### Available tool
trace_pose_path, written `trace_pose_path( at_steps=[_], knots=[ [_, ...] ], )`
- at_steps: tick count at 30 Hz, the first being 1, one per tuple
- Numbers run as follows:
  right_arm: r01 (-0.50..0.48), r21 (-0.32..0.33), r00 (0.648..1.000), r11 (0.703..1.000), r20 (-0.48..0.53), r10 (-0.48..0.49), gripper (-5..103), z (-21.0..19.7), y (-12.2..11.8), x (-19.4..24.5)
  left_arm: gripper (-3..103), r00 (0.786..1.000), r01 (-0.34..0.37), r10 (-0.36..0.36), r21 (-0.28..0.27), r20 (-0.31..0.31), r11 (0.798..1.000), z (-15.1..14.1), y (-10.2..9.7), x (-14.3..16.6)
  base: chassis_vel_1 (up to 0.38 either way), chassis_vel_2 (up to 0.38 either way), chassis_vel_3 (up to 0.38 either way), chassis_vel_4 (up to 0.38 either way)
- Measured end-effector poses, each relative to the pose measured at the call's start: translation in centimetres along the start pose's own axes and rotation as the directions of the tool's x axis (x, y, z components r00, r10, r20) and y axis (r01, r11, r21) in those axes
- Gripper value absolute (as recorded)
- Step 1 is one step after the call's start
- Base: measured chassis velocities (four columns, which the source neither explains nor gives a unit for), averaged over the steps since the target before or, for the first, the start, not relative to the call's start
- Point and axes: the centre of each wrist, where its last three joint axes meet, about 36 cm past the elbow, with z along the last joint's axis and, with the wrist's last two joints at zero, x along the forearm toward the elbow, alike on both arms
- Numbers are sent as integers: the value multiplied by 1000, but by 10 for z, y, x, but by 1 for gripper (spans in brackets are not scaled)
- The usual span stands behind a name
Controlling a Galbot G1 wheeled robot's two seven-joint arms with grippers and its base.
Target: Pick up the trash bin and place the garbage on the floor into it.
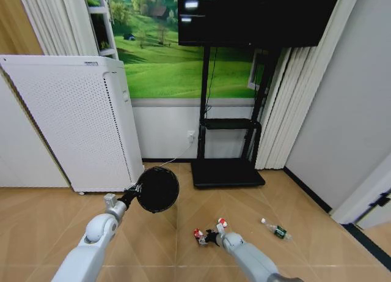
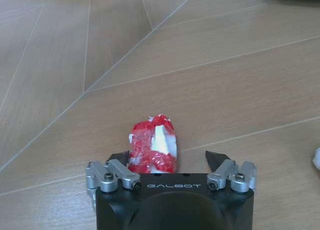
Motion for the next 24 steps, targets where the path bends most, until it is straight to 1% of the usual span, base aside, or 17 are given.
trace_pose_path(
  at_steps=[1, 2, 3, 6, 7, 8, 9, 11, 18, 20, 21, 22, 24],
  knots=[
    [0, 0, 1000, 1000, 0, 0, 85, 0, 0, 0, 4, 1000, 0, 0, 0, 0, 1000, 0, 0, 0, 0, 0, 0, 0],
    [1, 7, 1000, 1000, -2, -1, 79, 1, 1, 0, 4, 1000, -1, 1, 1, 1, 1000, -1, 0, 0, 0, 0, 0, 0],
    [0, 11, 1000, 1000, -4, 0, 68, 2, 2, 0, 4, 1000, -1, 1, 1, 2, 1000, -1, 0, -1, 0, 0, 0, 0],
    [-1, 12, 1000, 1000, -5, 1, 68, 3, 2, 0, 4, 1000, -1, 1, 1, 1, 1000, -1, 1, -1, 0, 0, 0, 0],
    [0, 12, 1000, 1000, -4, 0, 57, 3, 2, 0, 4, 1000, 0, 0, 1, 1, 1000, 0, 1, -1, 0, 0, 0, 0],
    [-1, 13, 1000, 1000, -5, 1, 51, 3, 2, 0, 4, 1000, 0, 0, 2, -1, 1000, 0, 2, 0, 0, 0, 0, 0],
    [-1, 13, 1000, 1000, -5, 1, 51, 3, 2, 0, 4, 1000, 0, 0, 2, -1, 1000, 0, 2, 0, 0, 0, 0, 0],
    [-2, 13, 1000, 1000, -6, 2, 44, 4, 3, 0, 4, 1000, 2, -2, 3, -3, 1000, 1, 3, 0, 0, 0, 0, 0],
    [-16, 7, 1000, 1000, 12, 16, 43, 7, 4, 6, 4, 1000, 17, -17, 4, -7, 1000, 3, 6, 1, 0, 0, 0, 0],
    [-40, -24, 998, 999, 41, 41, 43, 7, -10, 24, 4, 998, 58, -58, 9, -10, 998, 8, 13, 2, 0, 0, 0, 0],
    [-40, -24, 998, 999, 41, 41, 43, 7, -10, 24, 4, 998, 58, -58, 9, -10, 998, 8, 13, 2, 0, 0, 0, 0],
    [-51, -35, 996, 998, 65, 53, 42, 5, -17, 34, 4, 998, 68, -68, 10, -12, 998, 10, 15, 3, 0, 0, 0, 0],
    [-97, -57, 989, 994, 111, 103, 42, 5, -42, 69, 4, 996, 88, -87, 13, -13, 996, 12, 21, 7, 0, 0, 0, 0]
  ],
)
